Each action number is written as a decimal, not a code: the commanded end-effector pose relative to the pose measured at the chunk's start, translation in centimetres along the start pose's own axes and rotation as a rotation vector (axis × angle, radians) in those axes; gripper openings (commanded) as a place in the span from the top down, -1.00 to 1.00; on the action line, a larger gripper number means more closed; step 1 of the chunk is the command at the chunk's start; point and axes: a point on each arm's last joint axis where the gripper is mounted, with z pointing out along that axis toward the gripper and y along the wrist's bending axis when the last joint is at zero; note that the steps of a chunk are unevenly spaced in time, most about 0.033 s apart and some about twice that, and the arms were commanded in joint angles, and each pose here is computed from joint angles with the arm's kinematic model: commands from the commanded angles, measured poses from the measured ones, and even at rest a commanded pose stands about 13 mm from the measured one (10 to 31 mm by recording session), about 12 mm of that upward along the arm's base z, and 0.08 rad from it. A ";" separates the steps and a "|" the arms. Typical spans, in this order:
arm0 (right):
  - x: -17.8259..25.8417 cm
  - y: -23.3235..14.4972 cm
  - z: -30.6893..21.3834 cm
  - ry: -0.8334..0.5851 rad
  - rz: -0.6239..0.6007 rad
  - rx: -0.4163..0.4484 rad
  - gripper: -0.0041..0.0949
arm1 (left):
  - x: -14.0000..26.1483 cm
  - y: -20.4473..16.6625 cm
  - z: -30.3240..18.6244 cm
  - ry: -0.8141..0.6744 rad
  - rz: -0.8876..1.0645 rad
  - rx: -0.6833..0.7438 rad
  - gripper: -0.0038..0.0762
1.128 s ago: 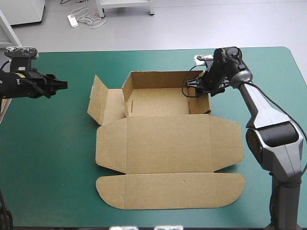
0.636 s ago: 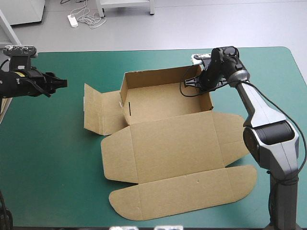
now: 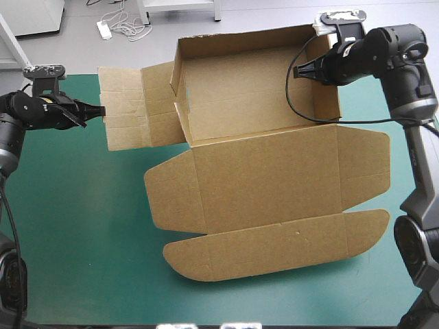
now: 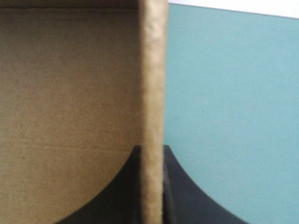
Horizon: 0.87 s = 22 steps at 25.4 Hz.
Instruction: Fold the box
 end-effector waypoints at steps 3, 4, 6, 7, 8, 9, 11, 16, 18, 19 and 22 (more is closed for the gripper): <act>-0.4 0.5 -8.4 -0.181 -0.016 -0.019 0.96 | -1.5 0.0 2.2 -0.114 -0.105 0.076 0.92; -0.3 0.5 -9.0 -0.192 -0.021 -0.019 0.96 | -1.4 -0.2 3.0 -0.110 -0.106 0.111 0.92; -0.2 0.6 -10.0 -0.211 -0.035 -0.017 0.96 | -1.3 -0.7 5.3 -0.111 -0.112 0.221 0.92; -0.2 0.4 -10.2 -0.217 -0.040 0.002 0.96 | -1.3 -0.8 6.1 -0.114 -0.121 0.260 0.92; -0.2 -0.1 -10.5 -0.224 -0.053 0.068 0.96 | -1.3 -1.1 6.9 -0.127 -0.160 0.311 0.92; -0.2 -0.6 -10.5 -0.227 -0.043 0.119 0.96 | -1.4 -1.2 7.0 -0.140 -0.173 0.338 0.92; -0.3 -1.7 -10.7 -0.235 -0.037 0.239 0.96 | -1.9 -1.4 6.8 -0.195 -0.143 0.361 0.92; -0.2 -1.9 -12.4 -0.274 -0.045 0.285 0.96 | -2.0 -0.3 7.9 -0.228 -0.158 0.299 0.92; -0.3 -1.8 -12.8 -0.290 -0.041 0.269 0.96 | -1.7 -0.2 8.7 -0.209 -0.184 0.303 0.92; -0.4 -1.6 -13.1 -0.299 -0.038 0.254 0.96 | -1.6 -0.1 9.1 -0.202 -0.194 0.307 0.92; -0.4 -0.8 -13.9 -0.321 -0.041 0.173 0.96 | -1.4 -0.2 10.2 -0.201 -0.232 0.348 0.92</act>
